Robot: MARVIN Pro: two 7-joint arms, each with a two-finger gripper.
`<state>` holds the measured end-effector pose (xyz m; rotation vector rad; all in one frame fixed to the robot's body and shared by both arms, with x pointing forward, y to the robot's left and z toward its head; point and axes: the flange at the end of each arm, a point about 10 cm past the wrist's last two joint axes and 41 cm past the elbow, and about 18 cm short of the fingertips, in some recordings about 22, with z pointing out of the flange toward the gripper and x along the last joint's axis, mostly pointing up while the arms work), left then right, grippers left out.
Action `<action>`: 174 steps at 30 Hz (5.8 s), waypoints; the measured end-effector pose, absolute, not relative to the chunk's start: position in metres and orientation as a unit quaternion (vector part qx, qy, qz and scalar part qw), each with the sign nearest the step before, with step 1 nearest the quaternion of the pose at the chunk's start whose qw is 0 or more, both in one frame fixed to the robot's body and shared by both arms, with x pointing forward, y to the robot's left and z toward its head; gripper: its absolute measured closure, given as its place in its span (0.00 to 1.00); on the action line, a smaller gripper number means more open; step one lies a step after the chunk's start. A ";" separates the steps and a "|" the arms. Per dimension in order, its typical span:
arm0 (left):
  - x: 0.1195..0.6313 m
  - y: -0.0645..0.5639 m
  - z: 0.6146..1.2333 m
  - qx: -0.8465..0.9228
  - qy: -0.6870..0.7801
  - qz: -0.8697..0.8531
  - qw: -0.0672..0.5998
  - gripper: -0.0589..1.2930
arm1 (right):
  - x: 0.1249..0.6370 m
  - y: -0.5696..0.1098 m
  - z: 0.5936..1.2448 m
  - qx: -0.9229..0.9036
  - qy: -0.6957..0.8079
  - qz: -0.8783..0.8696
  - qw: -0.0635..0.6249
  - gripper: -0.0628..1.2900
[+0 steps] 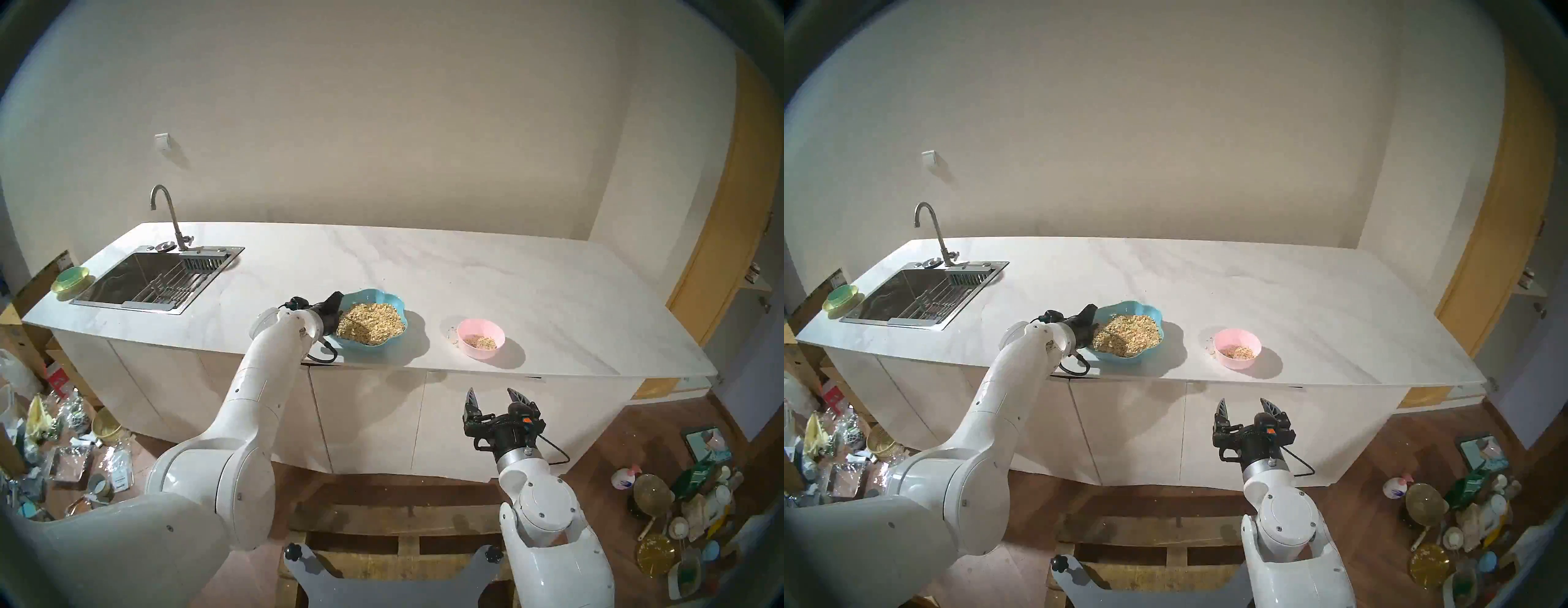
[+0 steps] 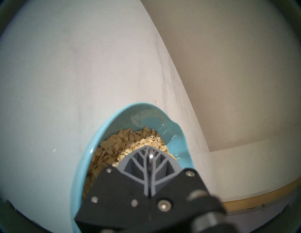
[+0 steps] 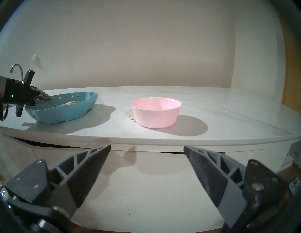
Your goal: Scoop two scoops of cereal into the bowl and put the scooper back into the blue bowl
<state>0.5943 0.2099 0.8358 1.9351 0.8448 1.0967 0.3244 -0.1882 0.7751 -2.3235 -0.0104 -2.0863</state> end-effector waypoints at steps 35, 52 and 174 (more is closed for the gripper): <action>0.586 0.213 0.881 0.722 0.323 0.450 0.414 0.97 | 0.324 -0.188 0.775 -0.744 -0.003 -0.668 0.009 0.06; 0.585 0.205 0.886 0.728 0.312 0.446 0.417 0.97 | 0.324 -0.188 0.775 -0.744 -0.003 -0.668 0.009 0.06; 0.585 -0.036 0.923 0.756 -0.037 0.563 0.332 0.97 | 0.324 -0.188 0.775 -0.744 -0.003 -0.668 0.009 0.06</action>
